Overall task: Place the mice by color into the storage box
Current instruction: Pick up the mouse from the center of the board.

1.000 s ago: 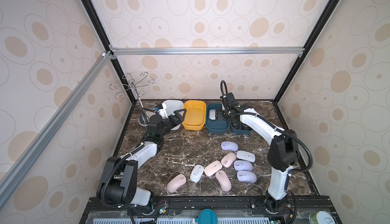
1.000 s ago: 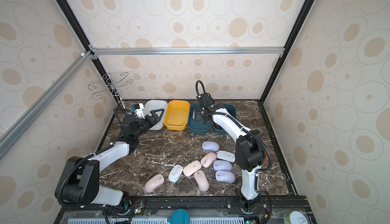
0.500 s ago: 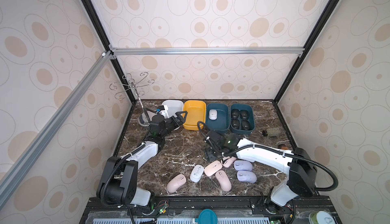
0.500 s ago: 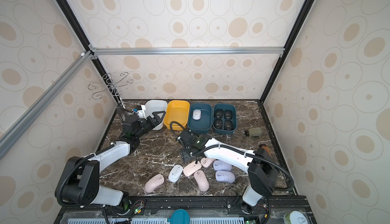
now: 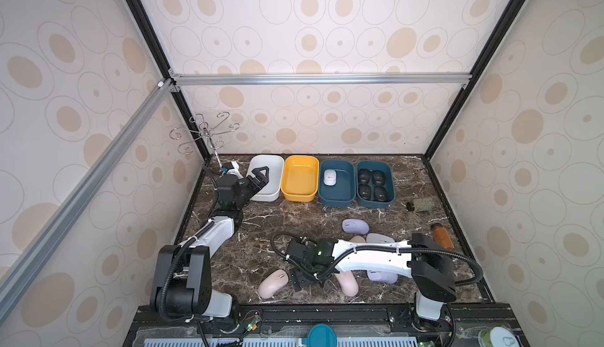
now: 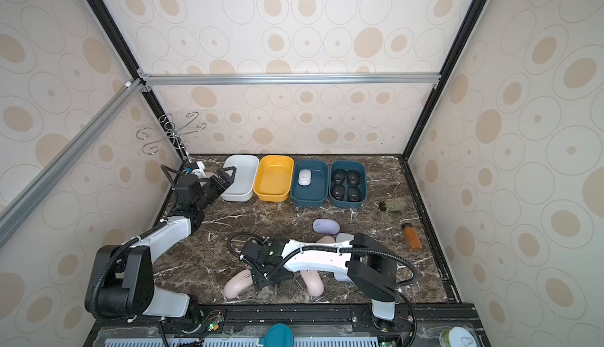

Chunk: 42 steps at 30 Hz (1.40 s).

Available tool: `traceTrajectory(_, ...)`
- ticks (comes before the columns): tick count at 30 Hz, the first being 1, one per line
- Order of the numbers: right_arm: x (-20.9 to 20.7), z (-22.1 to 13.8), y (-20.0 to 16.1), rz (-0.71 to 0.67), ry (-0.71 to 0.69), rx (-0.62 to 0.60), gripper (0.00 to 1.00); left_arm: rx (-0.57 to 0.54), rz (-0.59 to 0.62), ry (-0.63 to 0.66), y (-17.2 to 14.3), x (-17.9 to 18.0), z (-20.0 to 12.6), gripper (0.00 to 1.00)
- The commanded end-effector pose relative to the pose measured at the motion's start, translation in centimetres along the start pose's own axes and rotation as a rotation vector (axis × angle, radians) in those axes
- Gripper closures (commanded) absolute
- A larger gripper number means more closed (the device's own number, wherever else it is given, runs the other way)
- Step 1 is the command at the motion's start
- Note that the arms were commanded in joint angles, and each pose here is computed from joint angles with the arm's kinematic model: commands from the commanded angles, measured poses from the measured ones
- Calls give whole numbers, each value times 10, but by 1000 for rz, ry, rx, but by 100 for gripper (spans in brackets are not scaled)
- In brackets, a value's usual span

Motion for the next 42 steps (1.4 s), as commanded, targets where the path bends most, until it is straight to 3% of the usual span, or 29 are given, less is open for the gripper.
traceTrajectory(1,-4,8,-2,101,3,-1,14,-36,19,-66,16,-16,-1,0)
traceTrajectory(5,-6,18,10,80,-62,-18,14,-50,27,-82,20,-22,-6,0)
traceTrajectory(13,-13,36,40,144,-67,-38,19,-86,58,-92,30,-30,-14,0)
traceTrajectory(23,-14,48,70,85,-121,-46,19,-89,45,-102,31,-28,-14,0)
traceTrajectory(31,-17,53,68,30,-183,-29,30,-71,27,-110,27,-24,-9,0)
traceTrajectory(40,-27,47,61,-34,-218,-24,27,-81,41,-100,29,-23,-11,0)
traceTrajectory(42,-28,48,60,-40,-219,-25,36,-81,45,-91,29,-22,-10,0)
Point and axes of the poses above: each gripper's point midway between its finger pads, its own z axis out along the fingers, its own x axis along the line the jaws close on, y = z × x, the point moved 6 cm from there along -z, back along the fingers, and after that the axes turned 9 degrees about z, right-handed, at the moved point
